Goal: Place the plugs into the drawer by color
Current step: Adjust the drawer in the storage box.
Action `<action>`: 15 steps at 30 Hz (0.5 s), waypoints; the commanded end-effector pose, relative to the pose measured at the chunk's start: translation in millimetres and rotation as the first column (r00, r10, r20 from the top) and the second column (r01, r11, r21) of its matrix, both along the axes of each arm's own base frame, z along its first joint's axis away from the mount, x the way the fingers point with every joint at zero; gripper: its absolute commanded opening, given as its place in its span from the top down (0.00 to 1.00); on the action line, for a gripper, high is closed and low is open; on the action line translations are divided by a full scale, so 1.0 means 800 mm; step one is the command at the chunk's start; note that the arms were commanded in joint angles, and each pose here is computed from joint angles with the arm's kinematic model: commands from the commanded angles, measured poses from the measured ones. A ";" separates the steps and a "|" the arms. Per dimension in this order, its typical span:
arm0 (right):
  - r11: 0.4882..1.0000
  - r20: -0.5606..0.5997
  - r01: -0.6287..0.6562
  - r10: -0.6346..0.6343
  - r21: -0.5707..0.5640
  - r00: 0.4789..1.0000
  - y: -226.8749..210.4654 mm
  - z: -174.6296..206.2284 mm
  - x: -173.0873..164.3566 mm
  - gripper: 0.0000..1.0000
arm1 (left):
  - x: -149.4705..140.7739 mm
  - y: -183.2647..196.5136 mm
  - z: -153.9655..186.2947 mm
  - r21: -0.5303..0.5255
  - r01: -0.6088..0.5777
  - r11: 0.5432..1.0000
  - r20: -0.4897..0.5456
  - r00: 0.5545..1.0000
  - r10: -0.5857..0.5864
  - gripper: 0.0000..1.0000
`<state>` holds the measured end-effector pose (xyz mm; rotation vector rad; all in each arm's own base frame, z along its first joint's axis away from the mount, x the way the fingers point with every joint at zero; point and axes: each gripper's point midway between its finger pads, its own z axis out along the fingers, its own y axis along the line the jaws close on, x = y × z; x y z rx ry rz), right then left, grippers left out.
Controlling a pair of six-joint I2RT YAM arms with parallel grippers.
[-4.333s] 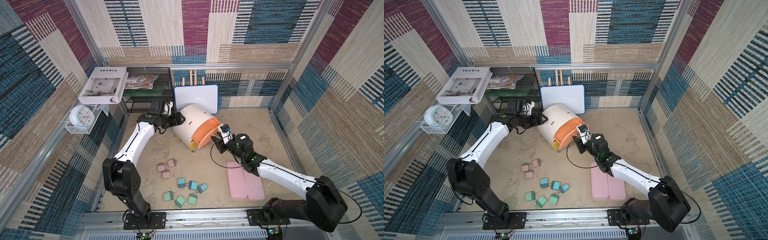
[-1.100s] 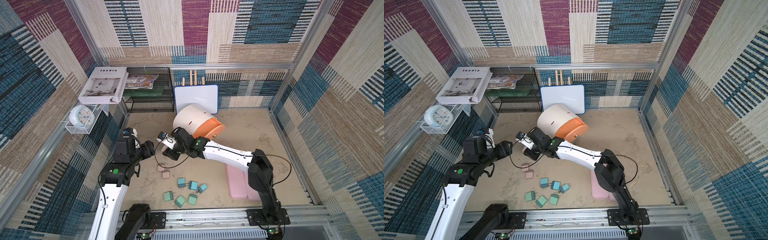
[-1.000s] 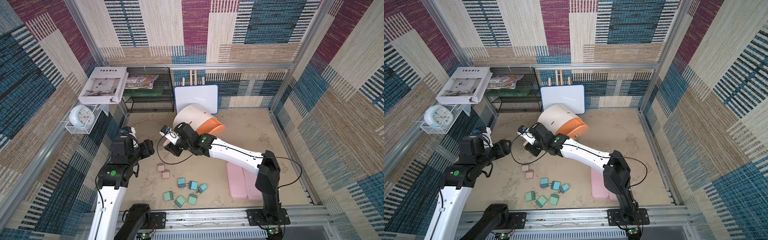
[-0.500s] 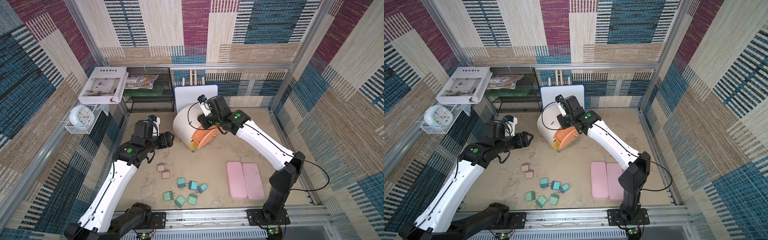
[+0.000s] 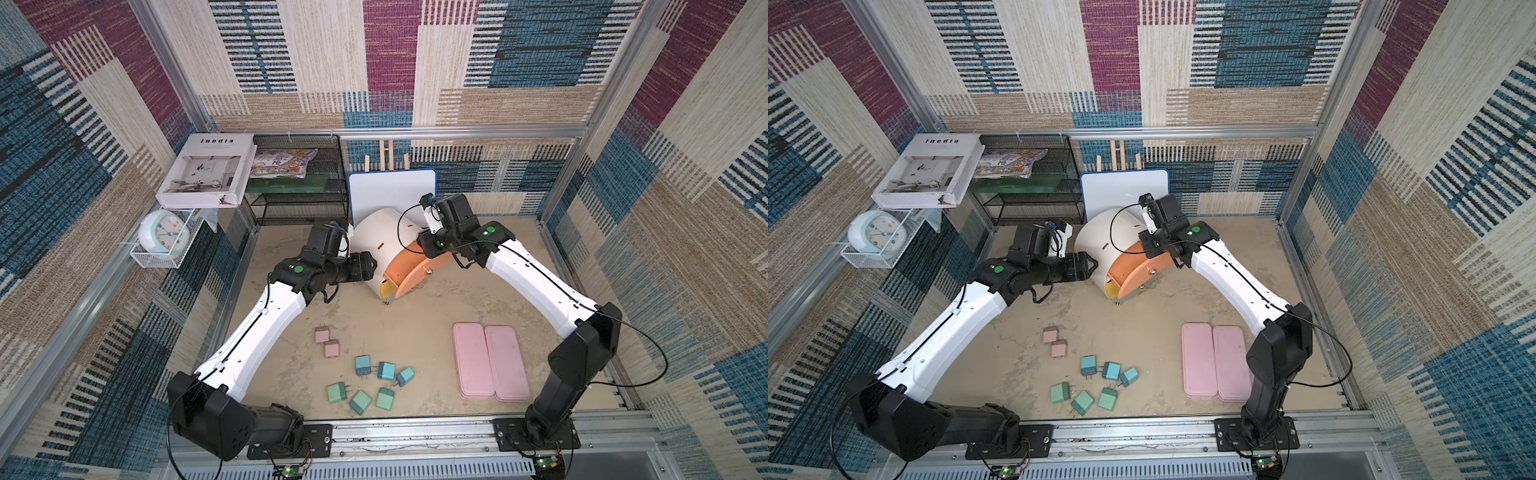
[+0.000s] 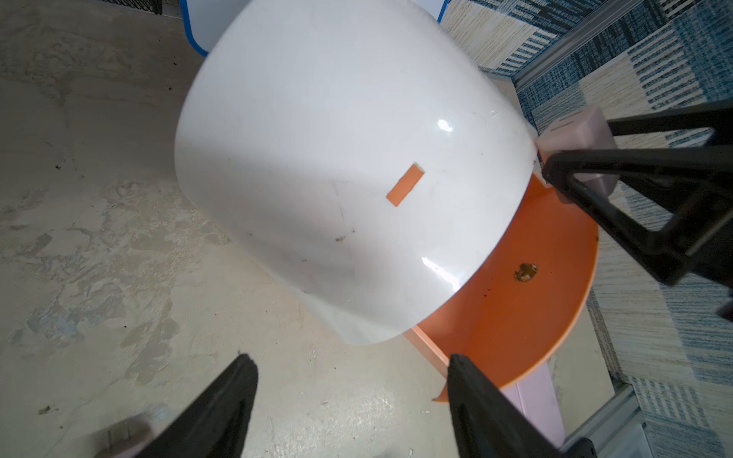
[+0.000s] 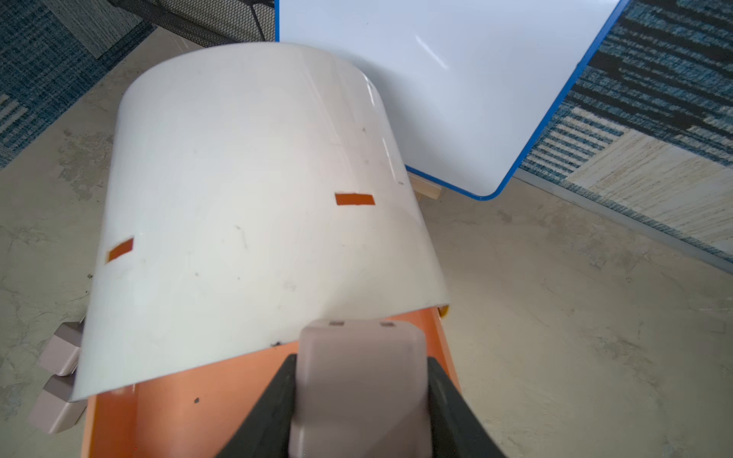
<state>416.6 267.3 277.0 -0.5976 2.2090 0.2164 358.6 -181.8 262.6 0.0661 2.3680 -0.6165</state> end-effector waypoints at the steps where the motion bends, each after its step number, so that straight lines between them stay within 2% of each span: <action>1: 1.000 -0.008 -0.002 0.002 0.011 1.000 -0.004 0.001 -0.009 0.68 | 0.012 -0.010 0.006 -0.034 0.002 0.999 0.011 1.000 -0.002 0.20; 11: 1.000 -0.026 -0.004 0.004 0.013 1.000 -0.019 -0.006 -0.032 0.66 | 0.033 -0.021 -0.006 -0.042 -0.006 0.999 -0.022 1.000 0.005 0.20; 15: 1.000 -0.019 -0.005 0.005 0.007 1.000 -0.018 -0.006 -0.027 0.66 | 0.037 -0.021 -0.008 -0.034 -0.007 0.999 -0.025 1.000 0.006 0.20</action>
